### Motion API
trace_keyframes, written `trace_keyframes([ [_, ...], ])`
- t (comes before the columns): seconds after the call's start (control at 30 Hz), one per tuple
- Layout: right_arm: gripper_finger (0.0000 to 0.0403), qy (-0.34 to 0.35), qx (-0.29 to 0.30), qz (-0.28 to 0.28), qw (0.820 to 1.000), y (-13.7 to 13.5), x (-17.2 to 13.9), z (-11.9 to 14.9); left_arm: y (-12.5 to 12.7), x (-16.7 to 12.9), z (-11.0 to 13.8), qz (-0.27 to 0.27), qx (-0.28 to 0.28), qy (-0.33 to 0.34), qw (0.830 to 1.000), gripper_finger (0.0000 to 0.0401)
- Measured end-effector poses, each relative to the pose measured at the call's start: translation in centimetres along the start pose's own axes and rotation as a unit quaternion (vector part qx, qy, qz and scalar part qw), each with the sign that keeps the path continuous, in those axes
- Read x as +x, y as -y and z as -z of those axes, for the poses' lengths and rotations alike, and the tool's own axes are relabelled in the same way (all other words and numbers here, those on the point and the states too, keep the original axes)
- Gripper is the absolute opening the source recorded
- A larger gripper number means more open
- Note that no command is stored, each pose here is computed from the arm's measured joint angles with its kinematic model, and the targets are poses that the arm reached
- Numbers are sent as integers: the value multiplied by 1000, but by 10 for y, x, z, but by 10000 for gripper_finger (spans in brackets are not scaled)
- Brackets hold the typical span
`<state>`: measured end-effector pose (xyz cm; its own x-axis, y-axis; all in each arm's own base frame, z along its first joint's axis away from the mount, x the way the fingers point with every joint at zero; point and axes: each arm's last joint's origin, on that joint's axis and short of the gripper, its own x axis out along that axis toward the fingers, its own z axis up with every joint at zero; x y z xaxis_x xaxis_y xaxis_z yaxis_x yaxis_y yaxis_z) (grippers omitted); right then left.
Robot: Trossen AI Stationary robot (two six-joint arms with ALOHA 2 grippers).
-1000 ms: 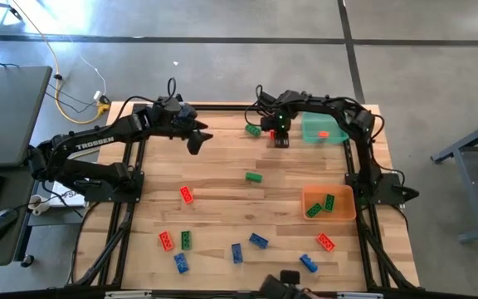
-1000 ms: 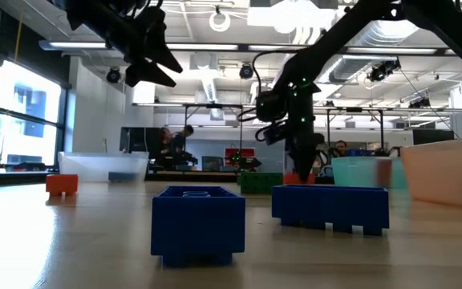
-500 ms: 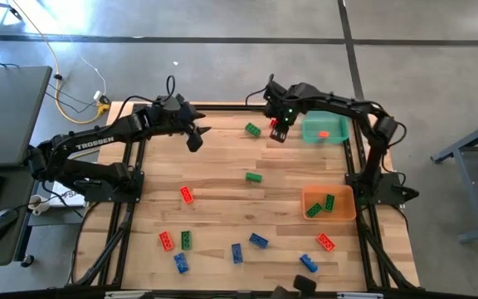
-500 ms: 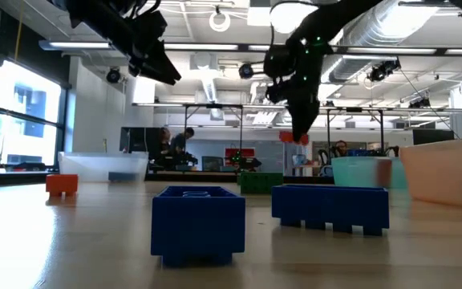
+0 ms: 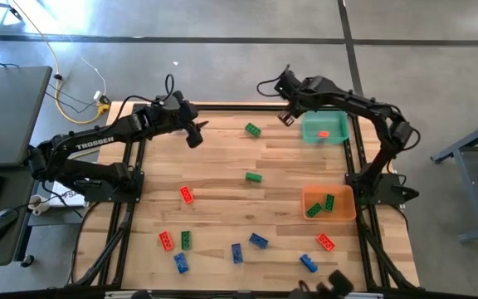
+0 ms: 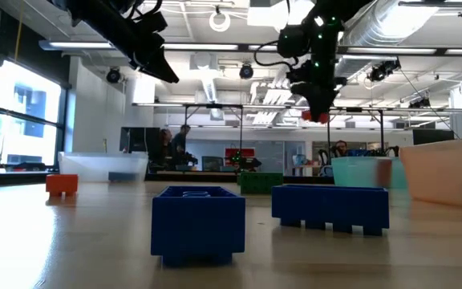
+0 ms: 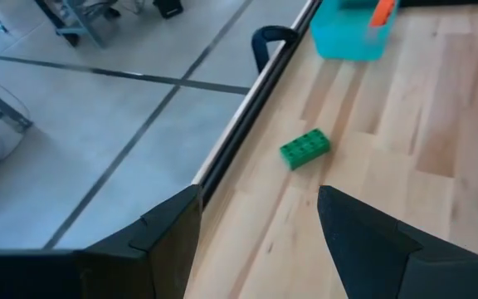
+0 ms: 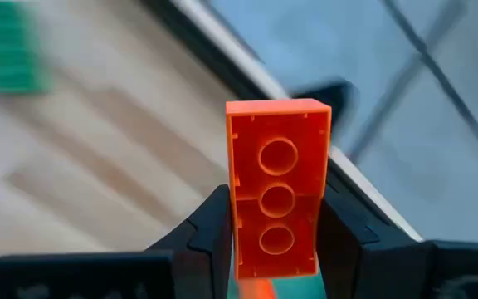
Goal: Sort & place blocks by color
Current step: Put the orange game piece into the green bin
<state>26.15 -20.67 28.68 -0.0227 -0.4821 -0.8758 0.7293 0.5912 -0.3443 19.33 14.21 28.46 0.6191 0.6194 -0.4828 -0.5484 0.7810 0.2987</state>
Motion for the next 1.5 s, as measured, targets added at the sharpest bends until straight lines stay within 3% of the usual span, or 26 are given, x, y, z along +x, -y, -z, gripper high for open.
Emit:
trace_keyframes([
  [0.13,105,-40,37,63,997,14,3,8,-1,0,0,-11,0,-3,1000,229],
  [0.27,105,-74,67,80,992,24,14,17,-1,0,0,-12,0,-3,1000,229],
  [0.47,105,-145,87,58,984,27,44,44,-1,0,0,-12,-14,-3,1000,229],
  [0.8,105,-180,119,61,974,45,68,69,-1,0,0,-12,-37,-1,999,229],
  [1.23,105,-211,167,0,963,74,96,87,0,0,3,-7,-134,-14,991,229],
  [1.5,107,-203,169,-10,964,75,97,85,9,-2,11,55,-210,-63,974,229],
])
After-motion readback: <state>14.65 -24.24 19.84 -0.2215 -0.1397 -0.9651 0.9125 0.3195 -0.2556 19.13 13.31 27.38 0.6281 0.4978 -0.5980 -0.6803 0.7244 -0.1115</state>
